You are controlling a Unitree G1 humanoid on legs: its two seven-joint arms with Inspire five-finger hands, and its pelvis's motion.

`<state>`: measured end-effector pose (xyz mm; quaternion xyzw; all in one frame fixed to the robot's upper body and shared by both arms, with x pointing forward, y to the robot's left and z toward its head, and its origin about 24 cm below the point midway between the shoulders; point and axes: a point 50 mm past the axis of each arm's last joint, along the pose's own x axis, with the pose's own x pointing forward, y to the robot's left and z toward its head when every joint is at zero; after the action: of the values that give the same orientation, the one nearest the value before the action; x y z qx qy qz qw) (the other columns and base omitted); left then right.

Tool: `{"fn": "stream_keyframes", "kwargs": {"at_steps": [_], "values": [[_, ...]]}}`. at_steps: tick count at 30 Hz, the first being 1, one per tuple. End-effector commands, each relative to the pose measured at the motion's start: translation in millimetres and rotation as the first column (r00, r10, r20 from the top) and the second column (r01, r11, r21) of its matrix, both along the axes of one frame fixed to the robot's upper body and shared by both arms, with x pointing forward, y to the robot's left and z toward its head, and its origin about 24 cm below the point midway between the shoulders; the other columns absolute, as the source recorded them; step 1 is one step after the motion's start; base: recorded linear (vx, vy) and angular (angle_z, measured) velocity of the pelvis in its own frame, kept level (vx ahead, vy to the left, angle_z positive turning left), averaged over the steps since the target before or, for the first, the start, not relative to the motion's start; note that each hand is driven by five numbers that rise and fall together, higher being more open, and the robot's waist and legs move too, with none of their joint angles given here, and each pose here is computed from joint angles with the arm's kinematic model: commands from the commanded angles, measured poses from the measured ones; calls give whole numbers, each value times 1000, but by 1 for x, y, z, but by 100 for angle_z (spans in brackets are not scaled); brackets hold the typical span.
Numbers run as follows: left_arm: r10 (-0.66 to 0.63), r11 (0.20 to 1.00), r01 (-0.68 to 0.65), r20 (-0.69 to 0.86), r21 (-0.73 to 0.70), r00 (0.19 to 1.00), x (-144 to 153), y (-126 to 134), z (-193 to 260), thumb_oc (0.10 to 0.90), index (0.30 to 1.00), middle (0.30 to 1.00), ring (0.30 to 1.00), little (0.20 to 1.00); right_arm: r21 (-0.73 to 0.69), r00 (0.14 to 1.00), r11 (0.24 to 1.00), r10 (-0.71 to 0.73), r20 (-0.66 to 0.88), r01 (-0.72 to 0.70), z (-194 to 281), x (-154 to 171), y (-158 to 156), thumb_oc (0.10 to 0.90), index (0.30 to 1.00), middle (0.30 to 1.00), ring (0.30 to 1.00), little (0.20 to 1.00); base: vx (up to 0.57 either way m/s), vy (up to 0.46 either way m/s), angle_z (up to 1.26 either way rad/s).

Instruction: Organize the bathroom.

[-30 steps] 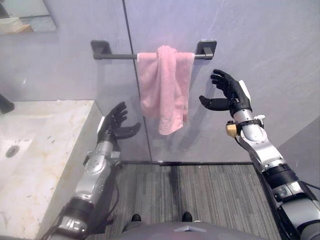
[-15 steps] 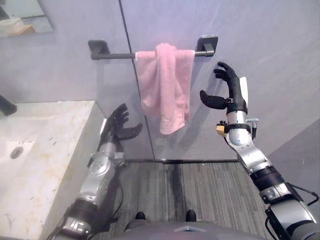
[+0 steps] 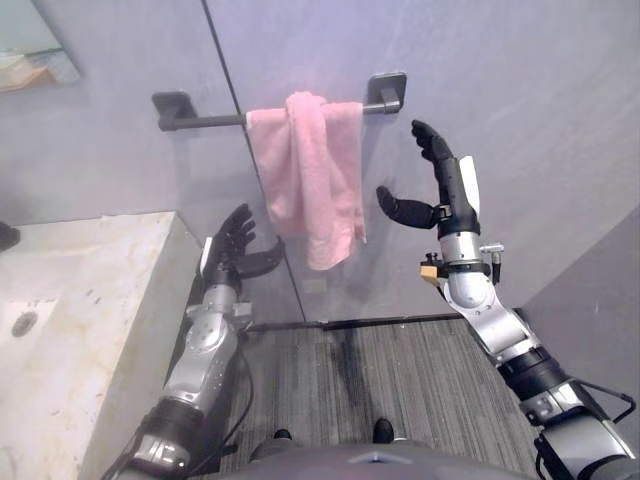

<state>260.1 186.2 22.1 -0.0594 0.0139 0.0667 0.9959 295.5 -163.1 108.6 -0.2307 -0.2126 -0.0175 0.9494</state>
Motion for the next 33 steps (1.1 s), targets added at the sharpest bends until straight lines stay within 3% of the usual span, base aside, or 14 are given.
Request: {"fn": "stream_keyframes", "kwargs": {"at_steps": [1, 12, 33], "values": [[3, 999, -12, 237, 37, 972, 15, 7, 40, 800, 900, 900, 900, 900, 91, 960, 972, 196, 198, -218, 48, -4, 22, 800, 900, 900, 900, 900, 10, 20, -6], [-38, 997, 25, 193, 70, 980, 17, 9, 34, 800, 900, 900, 900, 900, 180, 969, 953, 228, 93, -242, 63, 26, 4, 800, 900, 900, 900, 900, 38, 3, 6], [-85, 992, 68, 157, 110, 984, 16, 17, 34, 800, 900, 900, 900, 900, 199, 981, 961, 192, 4, -189, 80, 57, -11, 800, 900, 900, 900, 900, 42, -15, 5]]}}
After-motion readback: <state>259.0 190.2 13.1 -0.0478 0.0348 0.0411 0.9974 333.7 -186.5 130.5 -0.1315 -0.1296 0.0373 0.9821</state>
